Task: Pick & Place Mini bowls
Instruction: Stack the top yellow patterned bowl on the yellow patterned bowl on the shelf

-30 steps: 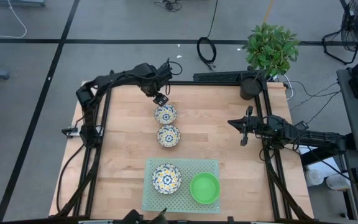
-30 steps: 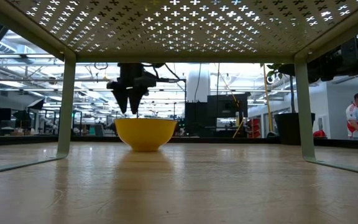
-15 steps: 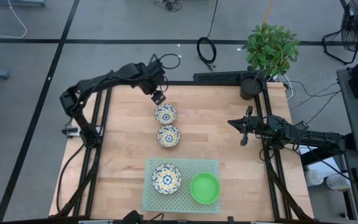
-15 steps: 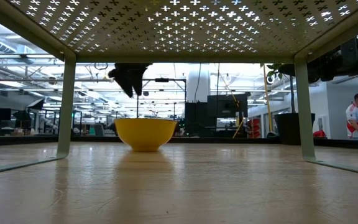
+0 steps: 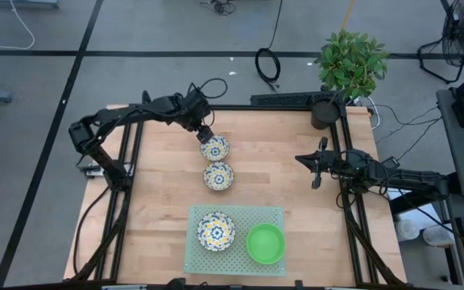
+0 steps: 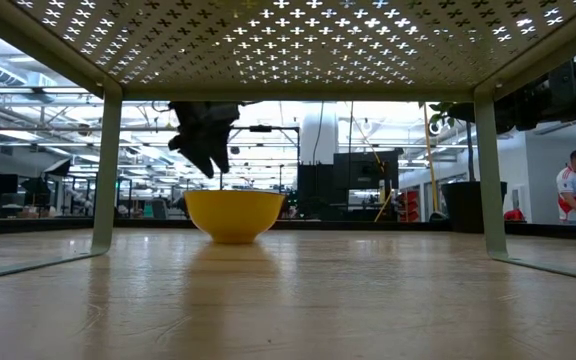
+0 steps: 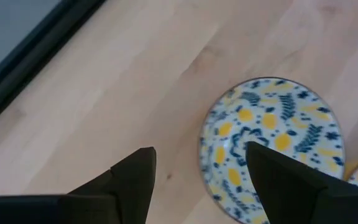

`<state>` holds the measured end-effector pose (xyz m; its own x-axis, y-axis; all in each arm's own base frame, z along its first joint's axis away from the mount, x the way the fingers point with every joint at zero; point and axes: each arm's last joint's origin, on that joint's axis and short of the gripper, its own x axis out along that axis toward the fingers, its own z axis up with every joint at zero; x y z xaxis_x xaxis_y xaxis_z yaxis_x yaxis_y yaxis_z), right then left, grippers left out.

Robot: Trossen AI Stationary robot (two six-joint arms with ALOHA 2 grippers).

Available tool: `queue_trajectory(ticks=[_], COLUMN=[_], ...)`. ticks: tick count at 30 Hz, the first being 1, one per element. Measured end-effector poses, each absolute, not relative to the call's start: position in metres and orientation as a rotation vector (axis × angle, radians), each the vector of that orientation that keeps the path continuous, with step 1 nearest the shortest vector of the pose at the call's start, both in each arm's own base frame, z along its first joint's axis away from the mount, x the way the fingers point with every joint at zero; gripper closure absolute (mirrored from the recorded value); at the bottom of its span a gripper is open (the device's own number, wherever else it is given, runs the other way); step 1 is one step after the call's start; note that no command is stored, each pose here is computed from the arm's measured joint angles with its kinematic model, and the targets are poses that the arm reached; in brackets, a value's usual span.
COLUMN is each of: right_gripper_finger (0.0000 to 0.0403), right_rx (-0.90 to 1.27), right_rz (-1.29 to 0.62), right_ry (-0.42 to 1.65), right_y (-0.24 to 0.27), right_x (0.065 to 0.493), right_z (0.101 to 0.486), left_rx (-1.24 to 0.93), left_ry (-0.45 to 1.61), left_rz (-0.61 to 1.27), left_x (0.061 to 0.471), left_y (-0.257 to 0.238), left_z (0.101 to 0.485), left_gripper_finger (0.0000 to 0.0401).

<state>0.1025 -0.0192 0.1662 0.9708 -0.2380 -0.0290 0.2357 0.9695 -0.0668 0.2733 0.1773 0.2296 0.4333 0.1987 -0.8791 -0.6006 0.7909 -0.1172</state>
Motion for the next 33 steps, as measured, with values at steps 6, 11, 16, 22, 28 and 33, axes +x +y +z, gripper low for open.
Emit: queue_trajectory(ticks=[6, 11, 16, 22, 28, 33], right_gripper_finger=[0.0403, 0.0403, 0.0403, 0.0403, 0.0403, 0.0403], right_rx=[-0.063, -0.063, -0.063, -0.063, -0.063, -0.063], right_rz=[-0.239, -0.240, -0.239, -0.239, -0.239, -0.239], right_ry=[0.037, 0.037, 0.037, 0.037, 0.037, 0.037], right_y=[-0.019, -0.019, -0.019, -0.019, -0.019, -0.019], right_x=[0.102, 0.102, 0.102, 0.102, 0.103, 0.102], right_z=[0.166, 0.166, 0.166, 0.166, 0.166, 0.166], left_rx=[-0.357, -0.320, -0.329, -0.358, -0.362, -0.383], left_ry=[1.033, 1.039, 1.053, 1.051, 1.053, 1.083], left_rz=[0.443, 0.426, 0.425, 0.400, 0.374, 0.373], left_x=[0.278, 0.276, 0.275, 0.278, 0.282, 0.282], left_y=[0.169, 0.172, 0.179, 0.178, 0.174, 0.170], left_z=[0.230, 0.230, 0.224, 0.221, 0.217, 0.216], left_gripper_finger=[0.0148, 0.0148, 0.0148, 0.0148, 0.0148, 0.0148])
